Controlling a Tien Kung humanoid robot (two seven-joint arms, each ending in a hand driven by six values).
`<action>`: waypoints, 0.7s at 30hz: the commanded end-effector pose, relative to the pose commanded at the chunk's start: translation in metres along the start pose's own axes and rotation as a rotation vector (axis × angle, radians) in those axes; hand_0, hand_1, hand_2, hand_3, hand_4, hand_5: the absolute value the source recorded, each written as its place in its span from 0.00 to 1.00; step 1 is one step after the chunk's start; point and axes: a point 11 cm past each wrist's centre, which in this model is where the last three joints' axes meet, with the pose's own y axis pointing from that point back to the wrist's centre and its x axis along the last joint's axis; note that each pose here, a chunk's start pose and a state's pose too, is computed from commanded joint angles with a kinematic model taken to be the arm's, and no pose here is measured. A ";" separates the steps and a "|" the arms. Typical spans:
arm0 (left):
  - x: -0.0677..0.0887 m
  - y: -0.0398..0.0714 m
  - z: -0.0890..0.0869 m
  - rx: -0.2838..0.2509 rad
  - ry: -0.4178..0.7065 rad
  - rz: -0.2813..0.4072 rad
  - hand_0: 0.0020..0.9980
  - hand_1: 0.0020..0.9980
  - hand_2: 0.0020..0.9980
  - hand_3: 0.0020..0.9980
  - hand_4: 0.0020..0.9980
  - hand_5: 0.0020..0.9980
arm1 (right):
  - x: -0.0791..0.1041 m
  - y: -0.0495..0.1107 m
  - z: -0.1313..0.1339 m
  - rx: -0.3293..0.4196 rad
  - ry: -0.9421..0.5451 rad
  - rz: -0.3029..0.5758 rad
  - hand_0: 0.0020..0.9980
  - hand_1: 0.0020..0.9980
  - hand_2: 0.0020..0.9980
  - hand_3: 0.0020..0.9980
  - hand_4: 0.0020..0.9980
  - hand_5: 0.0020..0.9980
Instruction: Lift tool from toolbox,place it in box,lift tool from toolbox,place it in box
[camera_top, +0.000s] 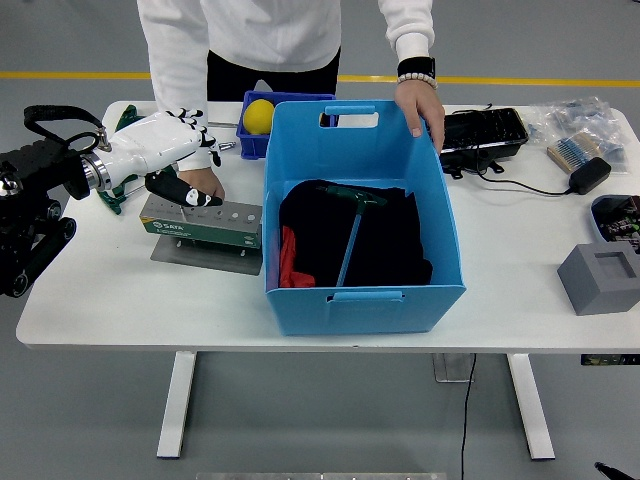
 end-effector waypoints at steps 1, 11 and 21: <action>-0.002 -0.001 0.001 -0.010 -0.019 -0.021 0.92 0.80 0.71 0.57 0.89 0.67 | 0.000 0.000 0.000 0.000 0.000 0.000 0.62 0.60 0.67 0.54 0.77 0.65; -0.013 -0.008 -0.006 -0.022 -0.135 -0.128 0.89 0.72 0.65 0.54 0.88 0.64 | 0.002 0.000 -0.004 0.007 0.003 0.002 0.62 0.60 0.67 0.54 0.77 0.65; -0.020 -0.001 -0.025 0.033 -0.170 -0.195 0.89 0.69 0.61 0.52 0.89 0.64 | 0.005 0.001 -0.009 0.015 0.001 0.005 0.62 0.60 0.67 0.54 0.77 0.65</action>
